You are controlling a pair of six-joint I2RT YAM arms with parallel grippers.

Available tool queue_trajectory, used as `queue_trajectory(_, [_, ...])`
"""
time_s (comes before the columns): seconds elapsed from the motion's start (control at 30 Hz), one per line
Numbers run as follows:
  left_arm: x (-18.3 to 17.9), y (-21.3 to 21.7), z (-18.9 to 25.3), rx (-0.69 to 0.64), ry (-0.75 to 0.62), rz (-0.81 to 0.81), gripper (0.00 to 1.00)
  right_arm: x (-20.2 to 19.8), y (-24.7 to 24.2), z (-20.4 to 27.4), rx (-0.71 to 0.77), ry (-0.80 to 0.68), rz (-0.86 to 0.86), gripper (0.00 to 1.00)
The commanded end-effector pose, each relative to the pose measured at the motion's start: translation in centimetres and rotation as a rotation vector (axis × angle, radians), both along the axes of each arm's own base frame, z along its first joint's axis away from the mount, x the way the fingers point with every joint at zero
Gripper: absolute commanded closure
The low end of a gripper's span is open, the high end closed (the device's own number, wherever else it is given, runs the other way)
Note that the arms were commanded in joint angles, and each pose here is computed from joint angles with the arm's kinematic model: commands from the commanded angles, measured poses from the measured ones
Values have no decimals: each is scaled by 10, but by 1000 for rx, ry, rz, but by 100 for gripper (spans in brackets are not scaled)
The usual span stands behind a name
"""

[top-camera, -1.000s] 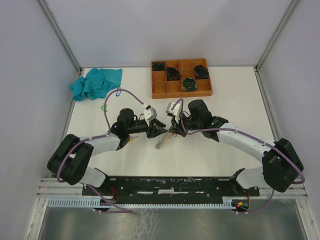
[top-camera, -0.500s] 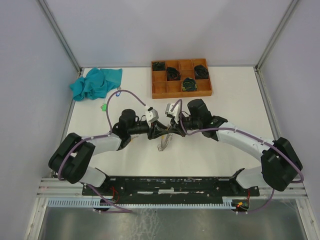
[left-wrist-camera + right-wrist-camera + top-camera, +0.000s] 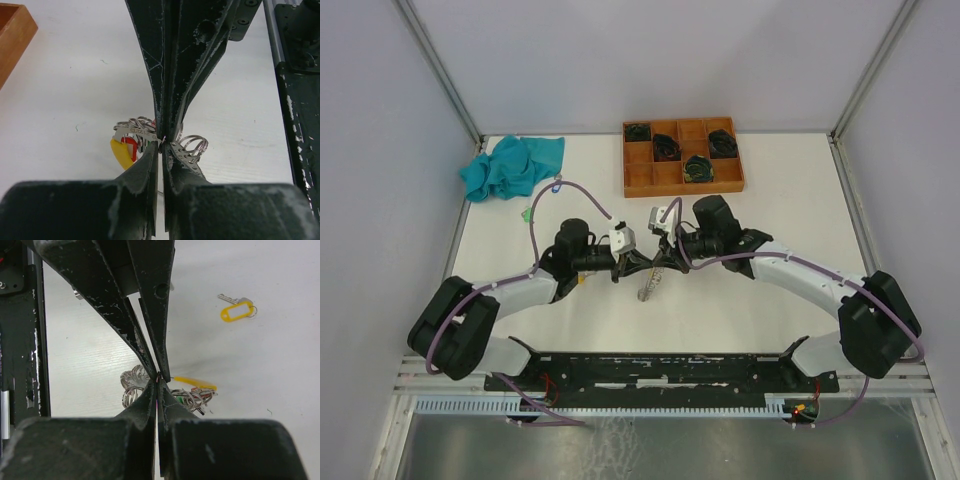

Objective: Put the keys on the keyring

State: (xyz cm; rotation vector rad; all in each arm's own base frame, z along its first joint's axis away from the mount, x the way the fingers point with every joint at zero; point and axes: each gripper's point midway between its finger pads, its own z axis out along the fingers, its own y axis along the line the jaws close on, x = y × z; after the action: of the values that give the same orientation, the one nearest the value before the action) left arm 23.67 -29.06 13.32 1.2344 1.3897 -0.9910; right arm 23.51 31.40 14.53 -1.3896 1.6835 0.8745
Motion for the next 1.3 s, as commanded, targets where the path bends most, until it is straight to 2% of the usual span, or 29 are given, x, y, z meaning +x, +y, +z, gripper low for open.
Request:
queue_trajectory(0.0, [-5,-7,23,-34,-103,-91,93,2,11,21,49,-36,51,99])
queue_trajectory(0.03, [-5,-7,23,-31,-104,-94,97,2,11,19,46,-33,51,99])
queue_trajectory(0.23, [2,-4,28,3,-120,-58,97,4,6,18,34,-30,23,99])
queue_trajectory(0.33, [5,0,27,49,-110,-35,97,7,1,20,23,-35,-13,83])
queue_trajectory(0.47, [9,6,29,88,-136,3,97,10,-7,30,24,-52,-76,71])
queue_trajectory(0.73, [18,18,40,155,-170,85,97,14,-24,70,130,-168,-202,69])
queue_trajectory(0.83, [19,22,44,172,-185,106,97,8,-23,67,115,-250,-114,64])
queue_trajectory(1.0, [20,27,49,214,-210,142,97,12,-18,67,93,-242,-91,63])
queue_trajectory(1.27, [14,19,62,108,-234,152,97,22,3,56,147,-293,-18,65])
